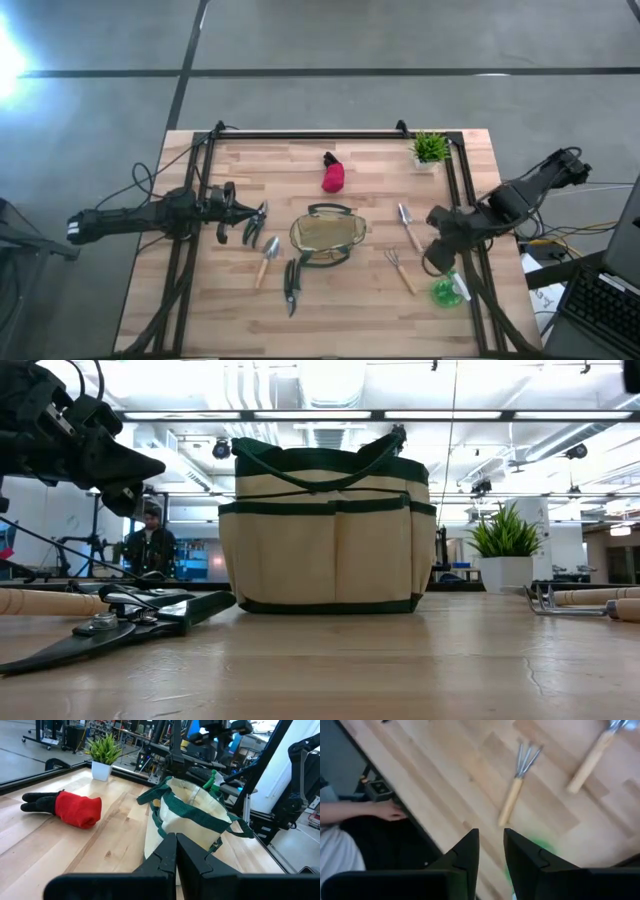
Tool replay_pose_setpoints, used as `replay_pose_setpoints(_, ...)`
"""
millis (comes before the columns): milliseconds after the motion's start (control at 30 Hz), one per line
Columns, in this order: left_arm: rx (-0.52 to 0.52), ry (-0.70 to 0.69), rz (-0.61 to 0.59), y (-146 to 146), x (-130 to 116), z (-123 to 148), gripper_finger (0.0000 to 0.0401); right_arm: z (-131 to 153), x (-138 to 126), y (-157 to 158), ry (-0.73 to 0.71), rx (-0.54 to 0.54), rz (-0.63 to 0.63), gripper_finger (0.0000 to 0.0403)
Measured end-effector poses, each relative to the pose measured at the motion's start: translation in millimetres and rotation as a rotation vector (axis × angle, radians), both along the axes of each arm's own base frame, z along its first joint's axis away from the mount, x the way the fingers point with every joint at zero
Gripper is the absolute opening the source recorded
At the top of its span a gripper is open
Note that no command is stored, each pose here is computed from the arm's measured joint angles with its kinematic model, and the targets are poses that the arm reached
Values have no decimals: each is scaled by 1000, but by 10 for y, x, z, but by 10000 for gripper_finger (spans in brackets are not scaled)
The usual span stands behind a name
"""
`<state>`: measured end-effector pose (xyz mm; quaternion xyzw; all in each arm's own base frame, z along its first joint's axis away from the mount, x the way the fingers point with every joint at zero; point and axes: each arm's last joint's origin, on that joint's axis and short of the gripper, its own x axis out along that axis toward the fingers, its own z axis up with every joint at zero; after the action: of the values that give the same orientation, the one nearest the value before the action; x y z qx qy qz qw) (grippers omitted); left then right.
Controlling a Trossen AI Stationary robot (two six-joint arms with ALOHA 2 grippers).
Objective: Pick & Place Garden tools in Gardening bag
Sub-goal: Put the green spray bottle into the white gardening bag
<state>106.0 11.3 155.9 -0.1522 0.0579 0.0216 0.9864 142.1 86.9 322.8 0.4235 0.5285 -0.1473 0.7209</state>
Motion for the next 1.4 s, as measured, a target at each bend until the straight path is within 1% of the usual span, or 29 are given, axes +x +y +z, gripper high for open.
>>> replay_pose_setpoints(100, 0, 0, 0, 0, 0, 0, 10, 26, -23, 57, 17, 15, -11, 71)
replay_pose_setpoints(300, 0, 0, 0, 0, 0, 0, 10, 36, -113, 176, 120, 41, -82, 60)
replay_pose_setpoints(400, 0, 0, 0, 0, 0, 0, 10, 49, -140, 264, 145, 71, -113, 59)
replay_pose_setpoints(533, 0, 0, 0, 0, 0, 0, 10, 33, -176, 389, 191, 79, -137, 58)
replay_pose_setpoints(800, 0, 0, 0, 0, 0, 0, 10, -44, -221, 604, 286, 44, -160, 57)
replay_pose_setpoints(1000, 0, 0, 0, 0, 0, 0, 10, -114, -256, 676, 428, -30, -151, 56)
replay_pose_setpoints(1233, 0, 0, 0, 0, 0, 0, 10, -141, -229, 740, 457, -40, -183, 59)
replay_pose_setpoints(1400, 0, 0, 0, 0, 0, 0, 10, -138, -231, 730, 449, -47, -195, 89)
